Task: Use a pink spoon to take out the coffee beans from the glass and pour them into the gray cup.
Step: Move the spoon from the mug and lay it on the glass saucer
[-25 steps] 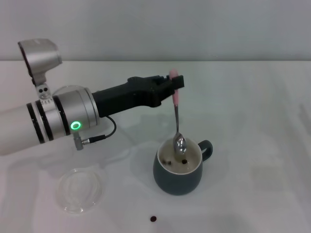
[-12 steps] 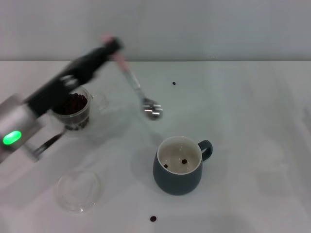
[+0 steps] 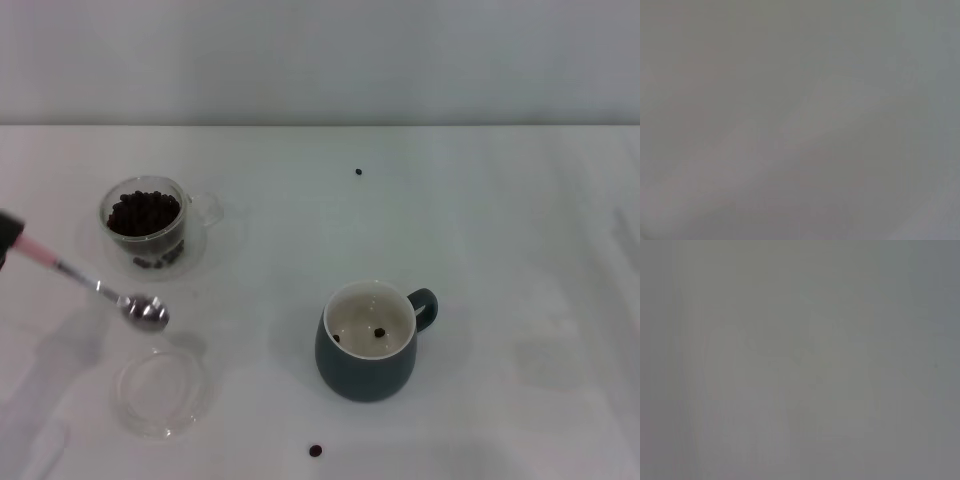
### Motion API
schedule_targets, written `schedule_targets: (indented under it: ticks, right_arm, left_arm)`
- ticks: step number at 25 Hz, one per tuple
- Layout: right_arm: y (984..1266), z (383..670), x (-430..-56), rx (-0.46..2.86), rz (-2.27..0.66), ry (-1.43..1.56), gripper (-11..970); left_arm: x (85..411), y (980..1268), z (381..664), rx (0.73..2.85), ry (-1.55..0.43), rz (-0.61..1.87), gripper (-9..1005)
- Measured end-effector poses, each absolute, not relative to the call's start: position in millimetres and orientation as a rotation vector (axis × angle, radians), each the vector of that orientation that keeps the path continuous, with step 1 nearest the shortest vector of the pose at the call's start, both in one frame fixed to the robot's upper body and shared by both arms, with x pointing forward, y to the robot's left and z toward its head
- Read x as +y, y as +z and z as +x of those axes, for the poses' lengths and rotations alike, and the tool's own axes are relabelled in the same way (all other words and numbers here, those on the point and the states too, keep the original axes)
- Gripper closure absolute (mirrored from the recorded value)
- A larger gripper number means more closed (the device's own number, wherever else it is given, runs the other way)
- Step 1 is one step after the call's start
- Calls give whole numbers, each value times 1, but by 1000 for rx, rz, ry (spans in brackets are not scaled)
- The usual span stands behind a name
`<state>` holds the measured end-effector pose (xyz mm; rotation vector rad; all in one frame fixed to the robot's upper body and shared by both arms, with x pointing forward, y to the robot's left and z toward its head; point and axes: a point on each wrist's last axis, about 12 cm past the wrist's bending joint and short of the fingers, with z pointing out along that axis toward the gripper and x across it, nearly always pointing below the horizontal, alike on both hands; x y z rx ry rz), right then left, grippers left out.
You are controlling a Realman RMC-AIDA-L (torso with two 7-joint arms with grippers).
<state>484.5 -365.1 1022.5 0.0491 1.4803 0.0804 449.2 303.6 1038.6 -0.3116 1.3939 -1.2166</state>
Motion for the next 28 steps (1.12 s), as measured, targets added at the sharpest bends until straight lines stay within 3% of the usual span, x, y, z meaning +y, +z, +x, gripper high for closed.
schedule_targets:
  ticks: [4,9,28]
  right_arm:
    - [1024,490,-363,1477,38,81,85]
    - [1026,496,-362,1479,25,77,85]
    - [1035,514,-358,1461,7,84,85]
  left_arm:
    - [315,1016,419,1451,-1187,-450,860]
    - [325,1005,409,1519,-1113,-499,861]
    - [303,990,449,1701,-1044,-489,861]
